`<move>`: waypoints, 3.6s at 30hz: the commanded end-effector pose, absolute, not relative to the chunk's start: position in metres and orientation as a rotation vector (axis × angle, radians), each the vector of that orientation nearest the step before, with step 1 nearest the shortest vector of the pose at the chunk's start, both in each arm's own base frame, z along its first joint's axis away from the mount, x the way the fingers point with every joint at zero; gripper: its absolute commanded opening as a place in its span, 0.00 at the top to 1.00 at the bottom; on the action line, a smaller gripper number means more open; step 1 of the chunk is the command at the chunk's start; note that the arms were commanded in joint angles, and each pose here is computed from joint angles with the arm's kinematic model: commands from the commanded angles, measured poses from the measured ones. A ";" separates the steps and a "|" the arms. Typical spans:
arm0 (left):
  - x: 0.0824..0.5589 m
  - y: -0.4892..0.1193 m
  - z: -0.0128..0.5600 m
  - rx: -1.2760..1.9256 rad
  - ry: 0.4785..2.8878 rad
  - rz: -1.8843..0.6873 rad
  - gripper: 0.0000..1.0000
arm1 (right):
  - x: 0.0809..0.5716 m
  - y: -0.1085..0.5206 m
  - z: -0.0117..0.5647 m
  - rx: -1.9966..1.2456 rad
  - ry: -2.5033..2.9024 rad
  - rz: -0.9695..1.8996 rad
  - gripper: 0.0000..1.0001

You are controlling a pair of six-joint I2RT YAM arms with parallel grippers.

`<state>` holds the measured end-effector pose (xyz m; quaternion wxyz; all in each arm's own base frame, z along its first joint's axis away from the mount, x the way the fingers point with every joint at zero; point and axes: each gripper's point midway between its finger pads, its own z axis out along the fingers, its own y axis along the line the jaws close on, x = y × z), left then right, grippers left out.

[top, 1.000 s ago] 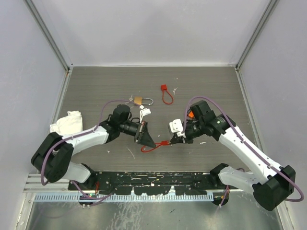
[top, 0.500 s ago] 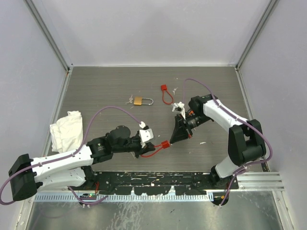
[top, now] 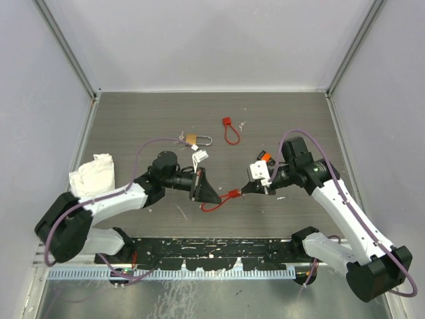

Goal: Lock with the key
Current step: Lock the lock.

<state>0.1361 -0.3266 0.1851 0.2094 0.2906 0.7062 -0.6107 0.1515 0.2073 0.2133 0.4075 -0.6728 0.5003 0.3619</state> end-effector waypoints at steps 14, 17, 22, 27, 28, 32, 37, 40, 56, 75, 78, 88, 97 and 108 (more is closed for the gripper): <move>0.137 -0.298 0.180 1.301 1.518 -0.696 1.00 | 0.161 0.229 0.208 -1.365 1.724 1.409 0.99; 0.144 -0.292 0.168 1.264 1.601 -0.655 1.00 | 0.164 0.228 0.212 -1.418 1.668 1.340 0.99; 0.132 -0.295 0.164 1.215 1.744 -0.991 1.00 | 0.168 0.218 0.229 -1.557 1.444 1.019 0.99; 0.107 -0.332 0.192 1.220 1.792 -1.365 1.00 | 0.139 0.227 0.219 -1.765 1.171 0.892 0.99; 0.102 -0.340 0.200 1.228 1.801 -1.461 1.00 | 0.139 0.228 0.216 -1.768 1.166 0.895 0.99; 0.101 -0.355 0.216 1.201 1.868 -1.672 1.00 | 0.150 0.232 0.225 -1.713 1.224 0.879 0.99; 0.133 -0.336 0.223 0.983 1.901 -1.910 1.00 | 0.145 0.221 0.223 -1.758 1.214 0.820 0.99; 0.139 -0.332 0.213 0.939 1.928 -1.902 1.00 | 0.150 0.221 0.223 -1.675 1.340 0.900 0.99; 0.145 -0.306 0.149 1.380 1.677 -0.751 1.00 | 0.167 0.210 0.231 -1.350 1.576 1.296 0.99; 0.134 -0.292 0.183 1.478 1.684 -0.785 1.00 | 0.157 0.200 0.188 -1.649 1.287 0.996 0.01; 0.131 -0.298 0.185 1.526 1.687 -0.698 1.00 | 0.149 0.210 0.184 -1.679 1.302 1.049 0.00; 0.133 -0.315 0.217 1.486 1.624 -0.698 1.00 | 0.133 0.225 0.149 -1.695 1.339 1.038 0.06; 0.125 -0.321 0.226 1.475 1.601 -0.763 1.00 | 0.148 0.241 0.161 -1.636 1.339 0.992 0.19; 0.123 -0.320 0.228 1.461 1.594 -0.778 1.00 | 0.145 0.249 0.146 -1.721 1.379 0.963 0.52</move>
